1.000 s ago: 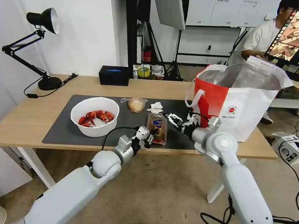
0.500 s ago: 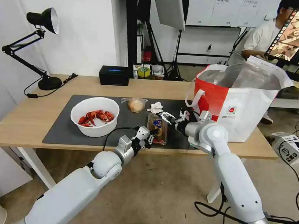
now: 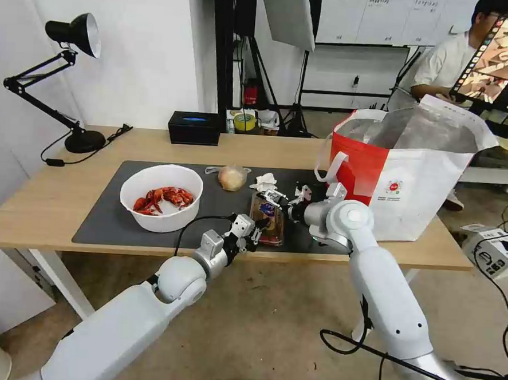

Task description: Pick up the trash from the table and place it into the takeout bag.

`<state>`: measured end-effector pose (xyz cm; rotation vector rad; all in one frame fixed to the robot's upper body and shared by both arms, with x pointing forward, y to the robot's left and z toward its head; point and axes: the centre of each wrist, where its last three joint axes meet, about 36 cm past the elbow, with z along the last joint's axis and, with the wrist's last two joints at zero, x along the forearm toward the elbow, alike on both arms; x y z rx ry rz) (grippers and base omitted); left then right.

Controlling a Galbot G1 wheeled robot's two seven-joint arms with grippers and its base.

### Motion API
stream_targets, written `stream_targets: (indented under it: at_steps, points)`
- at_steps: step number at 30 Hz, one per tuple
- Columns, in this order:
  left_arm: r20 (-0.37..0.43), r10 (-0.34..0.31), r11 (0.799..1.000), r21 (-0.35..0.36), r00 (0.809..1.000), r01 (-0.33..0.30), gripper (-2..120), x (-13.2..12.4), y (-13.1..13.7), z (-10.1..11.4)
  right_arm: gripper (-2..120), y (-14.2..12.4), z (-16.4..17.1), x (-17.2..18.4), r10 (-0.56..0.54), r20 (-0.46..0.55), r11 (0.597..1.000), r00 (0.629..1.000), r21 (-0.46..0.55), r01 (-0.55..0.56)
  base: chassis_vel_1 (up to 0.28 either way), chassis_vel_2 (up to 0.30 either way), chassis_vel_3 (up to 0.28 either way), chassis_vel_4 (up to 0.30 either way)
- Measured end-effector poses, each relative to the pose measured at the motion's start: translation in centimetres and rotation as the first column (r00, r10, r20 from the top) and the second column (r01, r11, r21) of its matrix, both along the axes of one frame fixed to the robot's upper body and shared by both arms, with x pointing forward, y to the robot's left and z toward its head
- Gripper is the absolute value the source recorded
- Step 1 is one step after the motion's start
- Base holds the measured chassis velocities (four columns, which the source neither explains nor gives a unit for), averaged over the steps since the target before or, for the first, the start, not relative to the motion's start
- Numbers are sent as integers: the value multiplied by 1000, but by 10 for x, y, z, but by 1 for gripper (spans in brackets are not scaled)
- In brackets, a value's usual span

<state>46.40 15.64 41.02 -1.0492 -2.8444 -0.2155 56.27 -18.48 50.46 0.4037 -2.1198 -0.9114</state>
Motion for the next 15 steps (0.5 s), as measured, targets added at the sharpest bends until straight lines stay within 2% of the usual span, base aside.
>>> stream_targets:
  at_steps: [8, 11, 15]
  points:
    - [2, -10, 1000, -6, 1000, 10, 0, -2, -4, 0, 99, -1, 2, 4, 10, -18, 1000, 1000, 1, -10, 0, 0, 0, 0]
    - [4, -11, 1000, -7, 1000, 11, 0, -2, -4, 1, 92, 0, 3, 5, 5, -35, 1000, 999, -7, -5, 0, 0, 0, 0]
    - [6, 2, 1000, -31, 1000, -1, 0, -4, -5, 4, 73, 0, 3, 6, -7, -58, 1000, 998, -30, 5, 0, 0, 0, 0]
